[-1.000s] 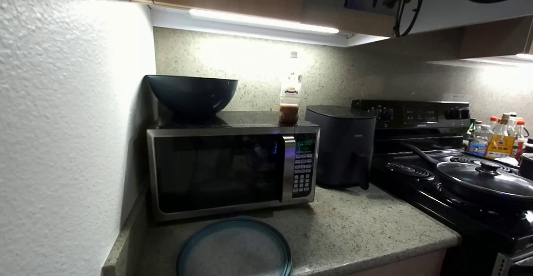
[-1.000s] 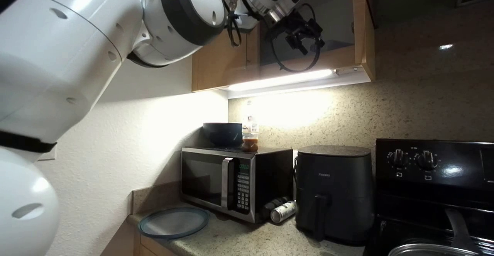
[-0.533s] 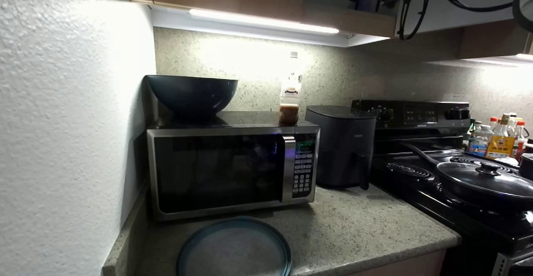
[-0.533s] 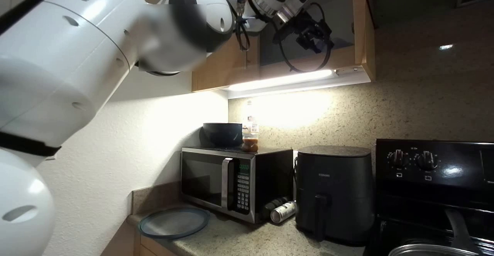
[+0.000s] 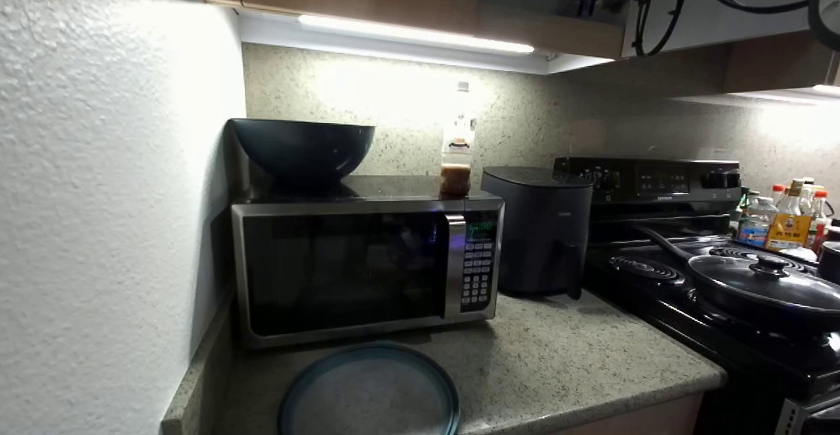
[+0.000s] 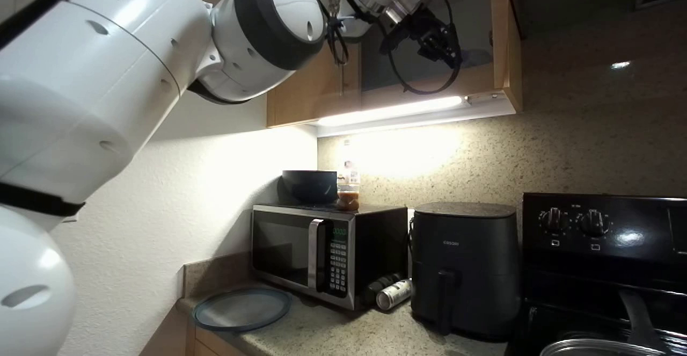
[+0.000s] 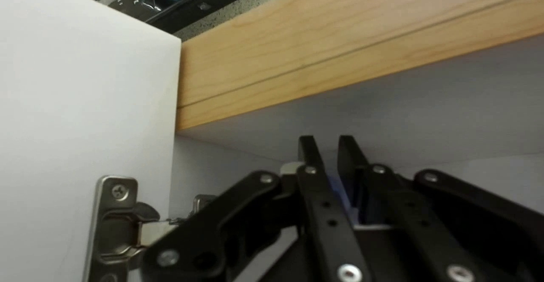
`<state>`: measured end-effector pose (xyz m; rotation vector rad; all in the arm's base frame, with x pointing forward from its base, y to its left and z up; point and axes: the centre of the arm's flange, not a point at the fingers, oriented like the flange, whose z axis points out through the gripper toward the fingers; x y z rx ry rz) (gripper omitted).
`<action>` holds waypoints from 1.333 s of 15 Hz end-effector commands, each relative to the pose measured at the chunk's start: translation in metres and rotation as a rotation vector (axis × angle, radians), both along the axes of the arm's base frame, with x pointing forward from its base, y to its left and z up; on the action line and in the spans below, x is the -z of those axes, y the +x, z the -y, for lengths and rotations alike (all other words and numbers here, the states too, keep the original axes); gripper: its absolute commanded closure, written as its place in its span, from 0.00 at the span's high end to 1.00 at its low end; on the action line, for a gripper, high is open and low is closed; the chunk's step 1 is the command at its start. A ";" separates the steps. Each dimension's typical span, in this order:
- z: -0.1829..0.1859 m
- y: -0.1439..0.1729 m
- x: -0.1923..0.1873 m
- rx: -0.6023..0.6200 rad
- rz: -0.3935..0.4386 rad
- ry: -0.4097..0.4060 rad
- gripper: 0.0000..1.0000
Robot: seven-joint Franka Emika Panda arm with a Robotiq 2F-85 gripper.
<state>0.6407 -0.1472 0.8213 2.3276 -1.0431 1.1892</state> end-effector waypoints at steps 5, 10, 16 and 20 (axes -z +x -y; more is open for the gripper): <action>0.013 -0.098 -0.026 0.083 0.064 0.036 0.00; 0.028 -0.118 -0.047 0.103 0.075 0.070 0.00; 0.033 -0.091 -0.077 0.112 0.066 0.033 0.26; 0.031 -0.087 -0.075 0.107 0.063 0.030 0.38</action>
